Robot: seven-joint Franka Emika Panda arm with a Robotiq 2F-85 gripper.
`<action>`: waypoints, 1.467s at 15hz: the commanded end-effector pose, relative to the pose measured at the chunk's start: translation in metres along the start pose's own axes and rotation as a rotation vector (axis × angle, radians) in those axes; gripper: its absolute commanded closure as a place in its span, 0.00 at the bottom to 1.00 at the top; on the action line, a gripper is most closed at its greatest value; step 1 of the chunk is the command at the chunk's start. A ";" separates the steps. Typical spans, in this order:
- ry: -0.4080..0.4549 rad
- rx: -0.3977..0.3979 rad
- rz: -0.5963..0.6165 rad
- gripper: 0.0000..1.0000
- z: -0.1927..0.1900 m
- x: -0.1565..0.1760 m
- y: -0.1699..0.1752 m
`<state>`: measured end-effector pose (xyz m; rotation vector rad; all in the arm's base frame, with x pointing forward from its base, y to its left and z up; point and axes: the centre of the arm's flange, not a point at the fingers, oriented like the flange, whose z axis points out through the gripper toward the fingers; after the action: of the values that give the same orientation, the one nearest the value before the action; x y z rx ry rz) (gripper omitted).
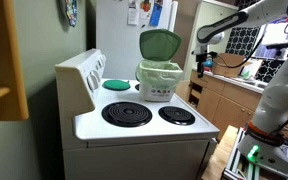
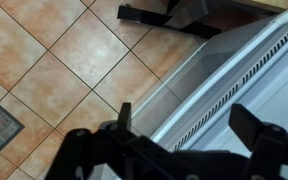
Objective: Close the bin lid
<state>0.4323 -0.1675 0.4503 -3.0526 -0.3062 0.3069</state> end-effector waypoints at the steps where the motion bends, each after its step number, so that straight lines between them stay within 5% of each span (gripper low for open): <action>1: 0.000 0.000 0.000 0.00 0.000 0.000 0.000; 3: 0.021 -0.016 -0.010 0.00 -0.006 0.001 -0.003; 12: 0.474 -0.173 -0.082 0.00 -0.142 -0.018 -0.030; 13: 0.406 -0.169 -0.062 0.00 -0.129 -0.004 -0.025; 16: 0.456 -0.187 -0.065 0.00 -0.149 -0.017 -0.029; 18: 0.470 -0.112 -0.090 0.00 -0.158 -0.027 -0.037; 22: 0.418 -0.102 -0.067 0.00 -0.174 -0.051 -0.044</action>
<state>0.4298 -0.1404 0.6158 -3.1037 -0.4162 -0.3931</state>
